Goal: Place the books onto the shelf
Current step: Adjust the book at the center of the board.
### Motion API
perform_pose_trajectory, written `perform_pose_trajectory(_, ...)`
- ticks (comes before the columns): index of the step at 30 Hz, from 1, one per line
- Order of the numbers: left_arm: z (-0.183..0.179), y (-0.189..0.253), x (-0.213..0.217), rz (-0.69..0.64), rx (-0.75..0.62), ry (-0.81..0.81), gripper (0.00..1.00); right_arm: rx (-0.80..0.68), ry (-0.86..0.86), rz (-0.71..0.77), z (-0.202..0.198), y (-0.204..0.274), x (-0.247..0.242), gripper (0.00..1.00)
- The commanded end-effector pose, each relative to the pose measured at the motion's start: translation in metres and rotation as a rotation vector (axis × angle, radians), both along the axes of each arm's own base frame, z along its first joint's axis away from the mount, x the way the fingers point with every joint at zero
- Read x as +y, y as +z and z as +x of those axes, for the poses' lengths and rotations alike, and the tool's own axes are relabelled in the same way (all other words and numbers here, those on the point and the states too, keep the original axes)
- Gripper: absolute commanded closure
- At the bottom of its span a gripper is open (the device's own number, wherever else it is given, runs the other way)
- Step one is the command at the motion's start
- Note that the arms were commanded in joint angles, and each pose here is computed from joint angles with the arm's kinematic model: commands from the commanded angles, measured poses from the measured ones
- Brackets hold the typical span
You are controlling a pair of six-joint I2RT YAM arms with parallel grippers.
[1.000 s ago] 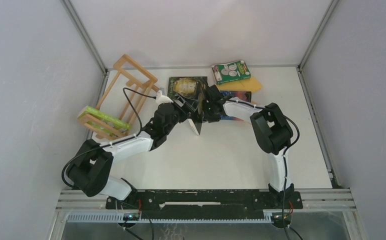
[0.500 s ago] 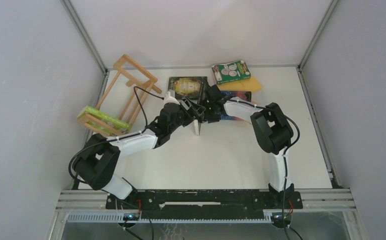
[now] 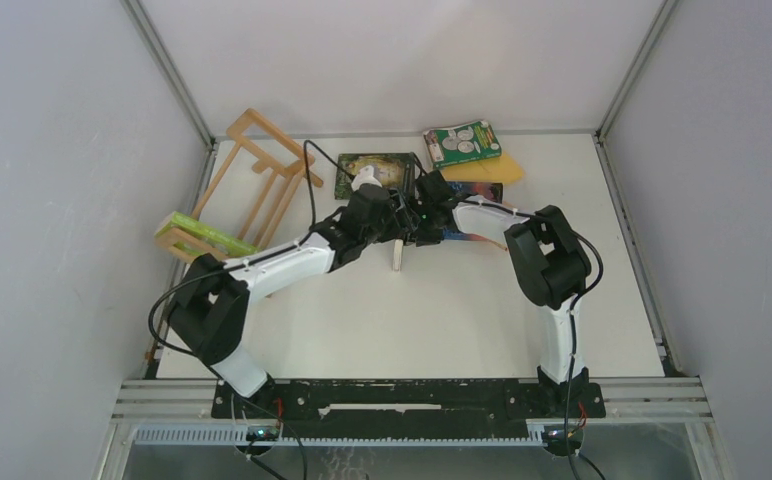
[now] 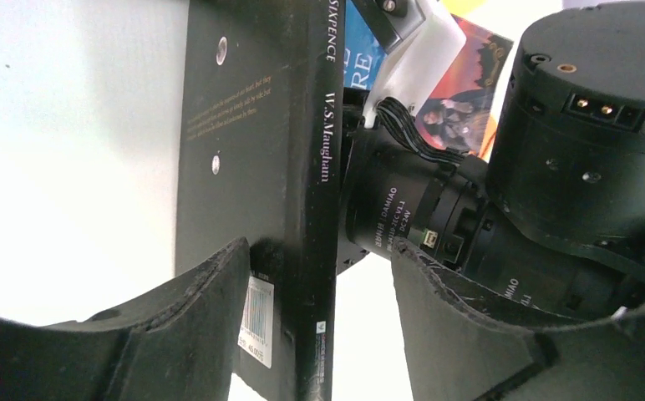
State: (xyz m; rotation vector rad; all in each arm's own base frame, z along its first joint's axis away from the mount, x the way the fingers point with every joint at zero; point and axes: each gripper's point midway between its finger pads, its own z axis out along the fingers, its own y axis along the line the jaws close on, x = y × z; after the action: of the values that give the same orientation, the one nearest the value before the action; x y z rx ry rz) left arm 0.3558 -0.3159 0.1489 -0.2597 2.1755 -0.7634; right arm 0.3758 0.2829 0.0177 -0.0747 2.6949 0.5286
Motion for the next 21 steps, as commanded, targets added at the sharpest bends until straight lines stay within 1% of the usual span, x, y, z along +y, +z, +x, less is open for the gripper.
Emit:
perform_pose_trajectory(1,0.004,0.004,-0.001,0.158,-0.011,-0.016,0.34,0.112,-0.005,-0.070,-0.028,-0.025,-0.019,0.55)
perform_pose_trajectory(5,0.010,0.004,0.008,0.234,-0.010,0.018,0.35,0.111,-0.014,-0.061,-0.026,-0.024,-0.021,0.56)
perform_pose_trajectory(10,0.021,0.011,0.014,0.330,-0.029,0.023,0.38,0.104,-0.027,-0.047,-0.022,-0.020,-0.022,0.56)
perform_pose_trajectory(14,0.027,0.016,0.016,0.383,-0.041,0.021,0.42,0.105,-0.034,-0.039,-0.020,-0.019,-0.022,0.56)
perform_pose_trajectory(21,0.035,0.017,0.014,0.447,-0.047,-0.003,0.51,0.107,-0.041,-0.038,-0.020,-0.019,-0.024,0.57)
